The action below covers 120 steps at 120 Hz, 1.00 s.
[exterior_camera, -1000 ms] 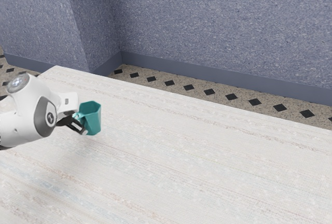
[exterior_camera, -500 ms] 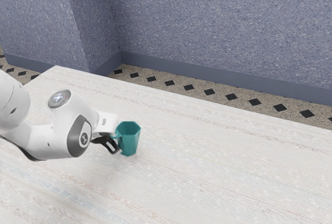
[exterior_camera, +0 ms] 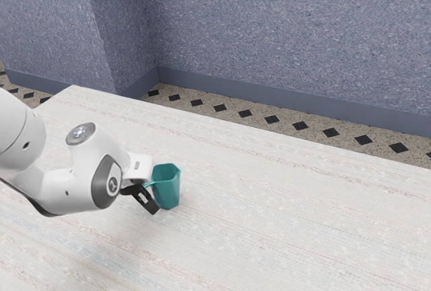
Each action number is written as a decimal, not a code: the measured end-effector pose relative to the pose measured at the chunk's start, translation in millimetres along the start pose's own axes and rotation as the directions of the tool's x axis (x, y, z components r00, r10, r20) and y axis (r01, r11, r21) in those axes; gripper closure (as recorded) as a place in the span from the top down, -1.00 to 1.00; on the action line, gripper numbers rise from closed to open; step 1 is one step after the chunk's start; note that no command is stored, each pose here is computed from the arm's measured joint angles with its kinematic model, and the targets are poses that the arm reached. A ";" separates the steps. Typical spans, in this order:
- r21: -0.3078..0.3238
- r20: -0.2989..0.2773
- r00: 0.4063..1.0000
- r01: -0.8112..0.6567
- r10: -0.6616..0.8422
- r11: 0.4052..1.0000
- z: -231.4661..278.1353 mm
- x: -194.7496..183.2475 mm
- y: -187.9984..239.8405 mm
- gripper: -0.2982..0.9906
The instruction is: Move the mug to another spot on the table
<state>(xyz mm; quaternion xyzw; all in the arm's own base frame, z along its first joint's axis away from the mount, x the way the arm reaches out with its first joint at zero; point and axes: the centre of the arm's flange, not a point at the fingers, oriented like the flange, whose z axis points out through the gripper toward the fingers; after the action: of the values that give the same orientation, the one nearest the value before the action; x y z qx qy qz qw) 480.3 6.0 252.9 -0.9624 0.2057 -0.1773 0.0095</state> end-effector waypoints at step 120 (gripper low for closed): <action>0.010 -0.190 0.958 -0.216 0.214 0.976 -246.1 130.1 -46.6 0.54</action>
<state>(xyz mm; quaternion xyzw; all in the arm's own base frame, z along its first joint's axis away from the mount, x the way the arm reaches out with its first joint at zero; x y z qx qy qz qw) 524.5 10.1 531.6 -0.9130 0.3099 -0.2653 0.0036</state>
